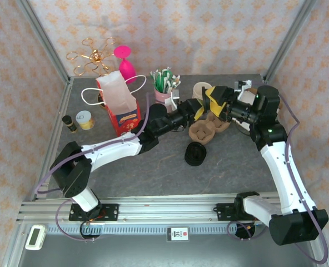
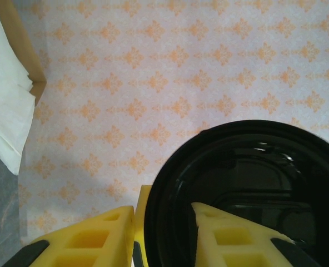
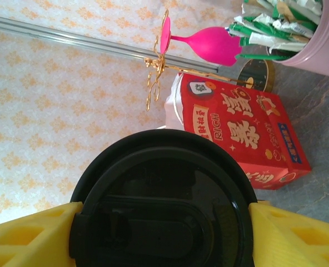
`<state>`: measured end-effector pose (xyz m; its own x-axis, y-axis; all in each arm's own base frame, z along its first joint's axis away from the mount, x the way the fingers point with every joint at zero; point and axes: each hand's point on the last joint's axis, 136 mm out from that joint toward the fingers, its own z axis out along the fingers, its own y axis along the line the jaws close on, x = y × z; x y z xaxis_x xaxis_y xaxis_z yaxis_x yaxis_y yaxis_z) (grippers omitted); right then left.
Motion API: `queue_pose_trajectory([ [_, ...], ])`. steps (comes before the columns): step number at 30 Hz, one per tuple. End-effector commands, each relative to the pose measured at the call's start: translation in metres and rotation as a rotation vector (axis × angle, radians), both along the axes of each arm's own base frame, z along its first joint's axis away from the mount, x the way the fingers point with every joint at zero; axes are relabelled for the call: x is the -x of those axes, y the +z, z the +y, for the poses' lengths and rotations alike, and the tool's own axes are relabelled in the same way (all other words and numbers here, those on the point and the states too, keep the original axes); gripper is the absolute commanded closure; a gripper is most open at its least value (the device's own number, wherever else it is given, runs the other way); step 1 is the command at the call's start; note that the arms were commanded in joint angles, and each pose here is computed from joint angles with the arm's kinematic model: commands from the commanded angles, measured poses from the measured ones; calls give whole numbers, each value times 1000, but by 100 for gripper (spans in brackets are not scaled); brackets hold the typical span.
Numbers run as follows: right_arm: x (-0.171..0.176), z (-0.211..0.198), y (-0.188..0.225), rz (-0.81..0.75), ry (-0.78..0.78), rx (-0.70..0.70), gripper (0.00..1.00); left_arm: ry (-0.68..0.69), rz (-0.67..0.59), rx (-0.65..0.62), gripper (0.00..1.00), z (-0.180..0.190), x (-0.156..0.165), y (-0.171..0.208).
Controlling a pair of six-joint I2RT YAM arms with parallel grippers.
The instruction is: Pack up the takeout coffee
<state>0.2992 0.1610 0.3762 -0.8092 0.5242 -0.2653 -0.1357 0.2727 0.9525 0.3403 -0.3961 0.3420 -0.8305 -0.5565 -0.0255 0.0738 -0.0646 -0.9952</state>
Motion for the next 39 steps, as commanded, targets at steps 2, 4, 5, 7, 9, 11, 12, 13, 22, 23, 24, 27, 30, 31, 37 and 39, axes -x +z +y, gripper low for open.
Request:
queue_pose_trajectory([
  [2,-4,-3,10,-63,-33,51,27,74,-42,-30,68,24,-2,12],
  [4,-10,-6,4,-55,-57,92,27,103,-53,-66,68,32,-3,11],
  [5,-13,-7,0,-48,-68,116,27,117,-56,-85,67,36,-4,10],
  [7,-21,-10,-8,-43,-94,172,27,159,-65,-137,67,48,-6,7],
  [9,-30,-11,-16,-30,-117,227,27,209,-79,-196,66,62,-7,5],
  [11,-37,-11,-25,-20,-132,284,27,251,-99,-260,66,77,-5,6],
  [12,-44,-11,-34,-1,-139,319,27,273,-111,-301,66,85,-4,6],
  [13,-49,-11,-41,9,-151,362,28,306,-122,-342,66,94,-4,5],
  [22,-88,-3,-82,55,-209,679,28,436,-215,-674,65,149,9,2],
  [23,-91,-1,-87,59,-208,712,28,432,-223,-704,65,151,10,1],
  [24,-95,1,-89,59,-210,743,28,425,-227,-736,65,152,11,-2],
  [27,-107,7,-99,55,-229,851,28,414,-250,-807,65,158,15,-8],
  [30,-115,14,-117,76,-218,946,28,428,-256,-874,65,168,17,-14],
  [31,-117,19,-123,81,-204,968,28,428,-262,-890,64,170,18,-15],
  [37,-126,33,-149,93,-179,1108,29,409,-271,-962,64,175,22,-27],
  [39,-127,39,-158,100,-160,1131,29,409,-267,-975,64,177,23,-31],
])
